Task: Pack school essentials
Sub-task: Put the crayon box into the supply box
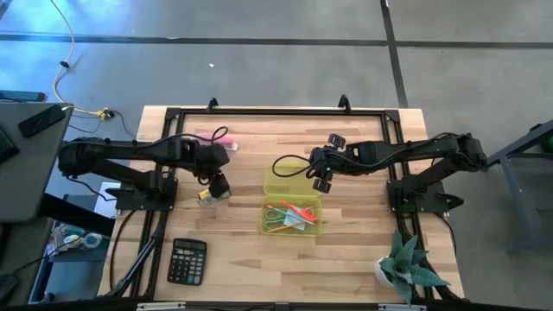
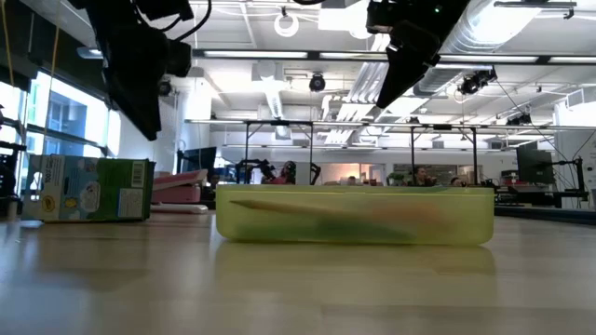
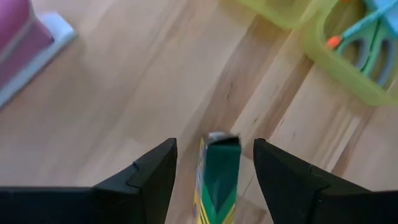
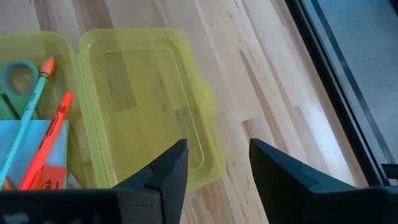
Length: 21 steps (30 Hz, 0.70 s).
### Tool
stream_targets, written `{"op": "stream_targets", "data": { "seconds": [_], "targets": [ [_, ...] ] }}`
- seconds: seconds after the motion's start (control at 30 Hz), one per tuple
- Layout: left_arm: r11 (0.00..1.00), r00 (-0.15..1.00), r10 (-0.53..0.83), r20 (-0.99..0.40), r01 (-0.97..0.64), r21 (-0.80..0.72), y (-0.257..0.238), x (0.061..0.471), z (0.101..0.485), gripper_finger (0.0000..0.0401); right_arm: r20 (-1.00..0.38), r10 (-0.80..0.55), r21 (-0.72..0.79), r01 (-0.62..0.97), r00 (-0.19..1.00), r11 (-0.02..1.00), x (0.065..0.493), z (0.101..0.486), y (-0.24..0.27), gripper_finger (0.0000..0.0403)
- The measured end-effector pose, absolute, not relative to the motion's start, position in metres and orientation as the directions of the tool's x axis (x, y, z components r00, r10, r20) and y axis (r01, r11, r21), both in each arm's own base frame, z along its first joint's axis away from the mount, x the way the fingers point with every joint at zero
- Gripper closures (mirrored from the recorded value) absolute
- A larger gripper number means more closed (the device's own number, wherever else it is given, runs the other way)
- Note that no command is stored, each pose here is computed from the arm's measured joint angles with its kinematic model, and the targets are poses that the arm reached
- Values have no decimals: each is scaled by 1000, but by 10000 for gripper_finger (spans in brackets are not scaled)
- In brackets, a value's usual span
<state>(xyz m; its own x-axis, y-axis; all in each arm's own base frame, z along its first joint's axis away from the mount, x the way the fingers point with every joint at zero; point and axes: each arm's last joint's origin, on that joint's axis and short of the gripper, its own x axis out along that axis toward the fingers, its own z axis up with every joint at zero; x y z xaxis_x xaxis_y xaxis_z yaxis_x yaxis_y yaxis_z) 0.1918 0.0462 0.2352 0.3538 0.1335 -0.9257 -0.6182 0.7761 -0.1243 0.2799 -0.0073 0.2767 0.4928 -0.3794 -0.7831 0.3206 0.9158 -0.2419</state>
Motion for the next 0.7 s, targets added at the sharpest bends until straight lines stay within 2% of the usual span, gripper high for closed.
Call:
{"op": "stream_targets", "data": {
  "seconds": [0.27, 0.43, 0.7],
  "targets": [
    [800, 344, 103, -933, -586, -128, 33, 193, 234, 201, -783, -380, -242, 321, 493, 916, 280, 277, -7, 242],
    [774, 282, 149, -948, -630, -65, 28, 190, 231, 201, -783, -380, -242, 321, 493, 916, 280, 277, -7, 242],
    [783, 215, 134, -967, -621, -30, 22, 197, 220, 201, -785, -380, -244, 320, 490, 916, 280, 276, -7, 242]
  ]
}}
